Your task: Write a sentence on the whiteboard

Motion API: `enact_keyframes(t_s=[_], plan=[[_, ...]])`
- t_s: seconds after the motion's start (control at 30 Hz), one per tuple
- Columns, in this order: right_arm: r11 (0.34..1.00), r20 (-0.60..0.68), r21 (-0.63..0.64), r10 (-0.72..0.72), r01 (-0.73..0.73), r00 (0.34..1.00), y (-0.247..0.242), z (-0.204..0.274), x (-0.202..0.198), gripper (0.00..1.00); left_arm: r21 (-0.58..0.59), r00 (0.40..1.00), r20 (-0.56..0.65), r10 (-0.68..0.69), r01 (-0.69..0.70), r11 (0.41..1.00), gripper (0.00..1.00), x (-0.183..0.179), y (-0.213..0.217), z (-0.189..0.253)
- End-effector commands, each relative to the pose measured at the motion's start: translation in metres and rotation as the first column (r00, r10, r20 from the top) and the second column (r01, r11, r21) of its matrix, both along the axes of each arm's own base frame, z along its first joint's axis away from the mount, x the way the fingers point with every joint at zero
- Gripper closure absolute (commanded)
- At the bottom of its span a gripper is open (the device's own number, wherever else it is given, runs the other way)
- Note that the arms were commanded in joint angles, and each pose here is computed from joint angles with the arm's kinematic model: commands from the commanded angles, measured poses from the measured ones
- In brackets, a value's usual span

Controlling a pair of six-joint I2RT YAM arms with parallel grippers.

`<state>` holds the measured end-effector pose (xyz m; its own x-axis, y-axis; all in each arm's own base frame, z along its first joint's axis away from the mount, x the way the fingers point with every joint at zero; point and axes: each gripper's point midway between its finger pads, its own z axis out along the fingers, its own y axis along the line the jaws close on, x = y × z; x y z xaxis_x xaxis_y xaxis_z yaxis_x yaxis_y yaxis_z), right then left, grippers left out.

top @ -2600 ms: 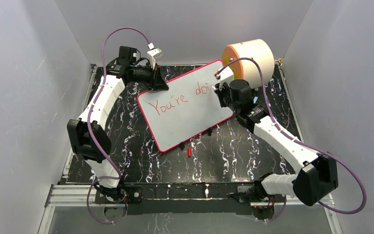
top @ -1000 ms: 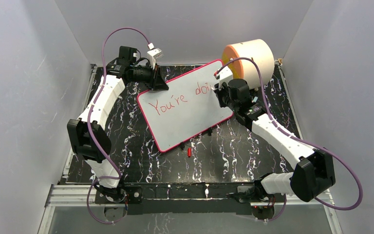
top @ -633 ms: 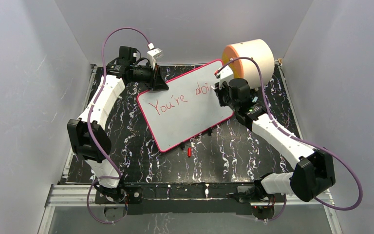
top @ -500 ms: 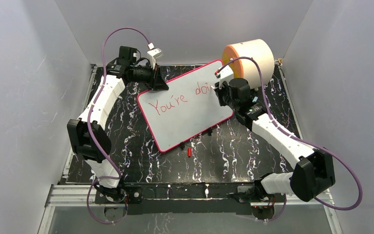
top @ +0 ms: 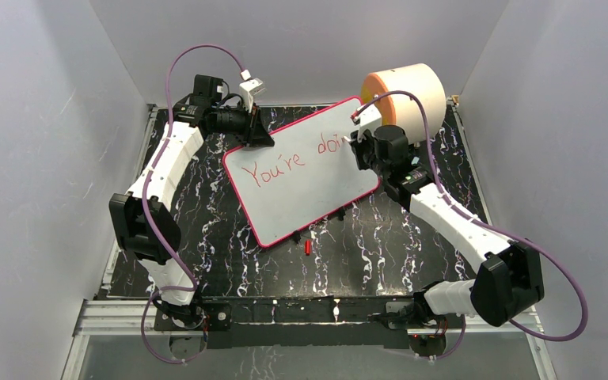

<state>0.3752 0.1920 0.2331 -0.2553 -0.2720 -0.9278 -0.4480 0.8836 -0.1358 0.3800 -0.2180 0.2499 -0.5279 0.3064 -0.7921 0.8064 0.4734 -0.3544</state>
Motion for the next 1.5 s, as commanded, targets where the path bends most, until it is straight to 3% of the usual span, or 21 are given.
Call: enact_keyframes(t_s=[0.0,0.83,1.47], plan=[[0.998,0.095,0.060,-0.014,0.008,0.995,0.004,0.036,0.016,1.00,0.102,0.987,-0.145,-0.063,0.078,0.992,1.00,-0.033,-0.010,-0.044],[0.999,-0.048,0.034,-0.013,0.015,0.999,-0.009,-0.006,-0.008,1.00,0.104,0.988,-0.144,-0.060,0.075,0.992,1.00,-0.033,-0.010,-0.044],[0.993,0.069,0.076,-0.097,0.092,0.993,-0.026,0.029,0.004,1.00,0.105,0.990,-0.133,-0.056,0.070,0.992,1.00,-0.033,-0.009,-0.041]])
